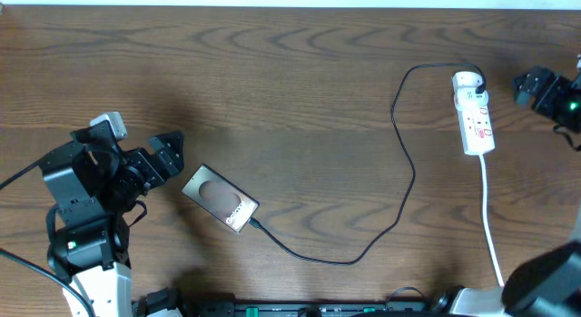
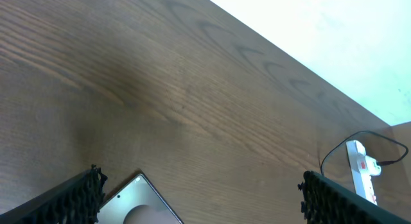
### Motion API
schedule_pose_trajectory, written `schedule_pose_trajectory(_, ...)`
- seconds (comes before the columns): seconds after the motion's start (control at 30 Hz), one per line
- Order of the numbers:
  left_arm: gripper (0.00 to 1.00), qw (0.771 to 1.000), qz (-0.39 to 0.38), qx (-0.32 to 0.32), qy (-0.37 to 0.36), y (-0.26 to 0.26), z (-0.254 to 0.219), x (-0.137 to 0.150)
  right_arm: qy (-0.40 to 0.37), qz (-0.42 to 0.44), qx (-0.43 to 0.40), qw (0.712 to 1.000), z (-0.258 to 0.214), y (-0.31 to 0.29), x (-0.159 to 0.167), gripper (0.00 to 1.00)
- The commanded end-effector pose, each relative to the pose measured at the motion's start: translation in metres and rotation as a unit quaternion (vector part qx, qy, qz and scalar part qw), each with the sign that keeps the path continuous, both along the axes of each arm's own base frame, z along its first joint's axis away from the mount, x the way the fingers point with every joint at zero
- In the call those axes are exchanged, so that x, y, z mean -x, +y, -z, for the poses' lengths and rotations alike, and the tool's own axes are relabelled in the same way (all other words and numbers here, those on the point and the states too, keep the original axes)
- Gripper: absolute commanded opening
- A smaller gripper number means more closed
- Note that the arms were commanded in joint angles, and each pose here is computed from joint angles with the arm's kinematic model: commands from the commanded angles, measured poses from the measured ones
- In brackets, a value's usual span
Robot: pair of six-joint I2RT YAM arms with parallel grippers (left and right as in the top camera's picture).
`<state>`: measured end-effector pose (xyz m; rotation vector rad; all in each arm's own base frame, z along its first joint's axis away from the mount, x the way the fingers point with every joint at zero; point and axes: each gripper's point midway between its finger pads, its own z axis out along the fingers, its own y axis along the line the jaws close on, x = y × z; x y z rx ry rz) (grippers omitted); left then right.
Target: Plug charger to phone and switch on socket
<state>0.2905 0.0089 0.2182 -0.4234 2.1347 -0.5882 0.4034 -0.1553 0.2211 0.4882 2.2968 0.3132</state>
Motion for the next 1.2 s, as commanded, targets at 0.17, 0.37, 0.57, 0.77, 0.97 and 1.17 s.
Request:
schedule_pose_trajectory(0.17, 0.96, 1.0, 0.007, -0.008, -0.009, 0.0, -0.006, -0.001, 0.03, -0.072, -0.05, 0.996, -0.011, -0.021, -0.042, 0.99)
schedule_pose_trajectory(0.37, 0.96, 1.0, 0.007, -0.008, -0.009, 0.0, -0.006, -0.001, 0.082, -0.129, -0.05, 0.987, 0.022, -0.025, -0.053, 0.99)
schedule_pose_trajectory(0.57, 0.96, 1.0, 0.007, -0.008, -0.009, 0.0, -0.006, -0.001, 0.11, -0.16, -0.058, 0.979, 0.066, -0.023, -0.06, 0.99)
schedule_pose_trajectory(0.77, 0.96, 1.0, 0.007, -0.006, -0.009, 0.0, -0.006, -0.001, 0.138, -0.175, -0.081, 0.971, 0.104, -0.011, -0.069, 0.99)
schedule_pose_trajectory(0.97, 0.96, 1.0, 0.007, -0.006, -0.009, 0.0, -0.006, -0.001, 0.165, -0.196, -0.098, 0.962, 0.132, 0.011, -0.074, 0.99)
schedule_pose_trajectory(1.17, 0.96, 1.0, 0.007, -0.006, -0.009, 0.0, -0.006, -0.001, 0.186, -0.204, -0.095, 0.957, 0.145, 0.022, -0.075, 0.99)
